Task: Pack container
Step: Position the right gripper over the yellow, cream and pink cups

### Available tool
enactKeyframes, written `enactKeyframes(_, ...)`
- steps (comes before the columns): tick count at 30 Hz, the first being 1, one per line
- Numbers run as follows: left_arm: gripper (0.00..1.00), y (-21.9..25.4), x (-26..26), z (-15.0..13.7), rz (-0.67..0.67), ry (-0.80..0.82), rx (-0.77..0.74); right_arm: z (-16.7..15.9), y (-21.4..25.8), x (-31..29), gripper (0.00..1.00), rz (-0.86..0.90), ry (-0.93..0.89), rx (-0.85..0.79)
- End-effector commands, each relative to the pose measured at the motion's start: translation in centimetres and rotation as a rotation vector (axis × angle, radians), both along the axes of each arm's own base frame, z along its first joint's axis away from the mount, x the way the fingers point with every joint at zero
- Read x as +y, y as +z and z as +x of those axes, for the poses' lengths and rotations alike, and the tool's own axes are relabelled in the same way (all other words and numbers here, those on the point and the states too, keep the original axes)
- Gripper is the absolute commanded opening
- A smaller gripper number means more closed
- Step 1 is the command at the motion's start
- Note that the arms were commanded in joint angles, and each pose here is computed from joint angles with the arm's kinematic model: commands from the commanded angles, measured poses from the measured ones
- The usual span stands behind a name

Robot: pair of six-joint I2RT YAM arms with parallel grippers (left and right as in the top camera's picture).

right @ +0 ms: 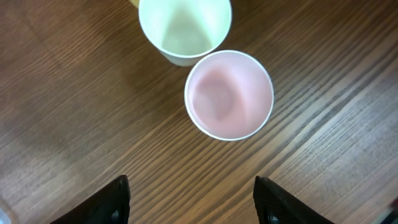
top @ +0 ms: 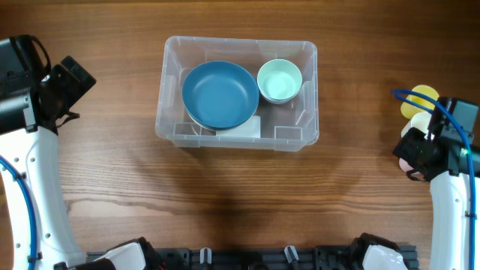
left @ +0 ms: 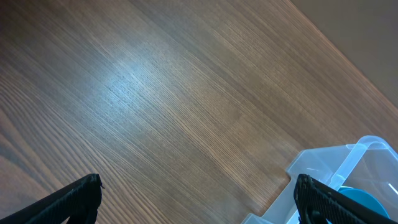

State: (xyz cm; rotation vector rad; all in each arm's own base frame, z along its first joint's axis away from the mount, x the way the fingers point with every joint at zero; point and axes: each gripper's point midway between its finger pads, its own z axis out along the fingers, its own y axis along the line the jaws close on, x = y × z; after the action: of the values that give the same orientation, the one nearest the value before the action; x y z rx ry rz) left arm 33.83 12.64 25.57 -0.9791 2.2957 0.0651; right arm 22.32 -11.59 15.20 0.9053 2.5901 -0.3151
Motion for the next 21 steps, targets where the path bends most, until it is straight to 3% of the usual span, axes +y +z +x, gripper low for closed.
enactKeyframes(1, 1.0, 0.77, 0.14, -0.03, 0.001, 0.011, -0.023, 0.03, -0.24, 0.26, 0.66, 0.008, 0.041, 0.006)
enactKeyframes(17, 1.0, 0.77, 0.14, -0.03, 0.001, 0.011, -0.023, -0.35, -0.38, 0.31, 0.69, 0.033, -0.038, -0.004)
enactKeyframes(18, 1.0, 0.77, 0.14, -0.03, 0.001, 0.011, -0.023, -0.35, -0.39, 0.32, 0.71, 0.039, -0.055, -0.01)
enactKeyframes(20, 1.0, 0.77, 0.14, -0.03, 0.001, 0.011, -0.023, -0.34, -0.37, 0.3, 0.94, 0.055, -0.112, -0.031)
enactKeyframes(21, 1.0, 0.77, 0.14, -0.03, 0.001, 0.011, -0.023, -0.31, -0.34, 0.22, 1.0, 0.058, -0.138, -0.041)
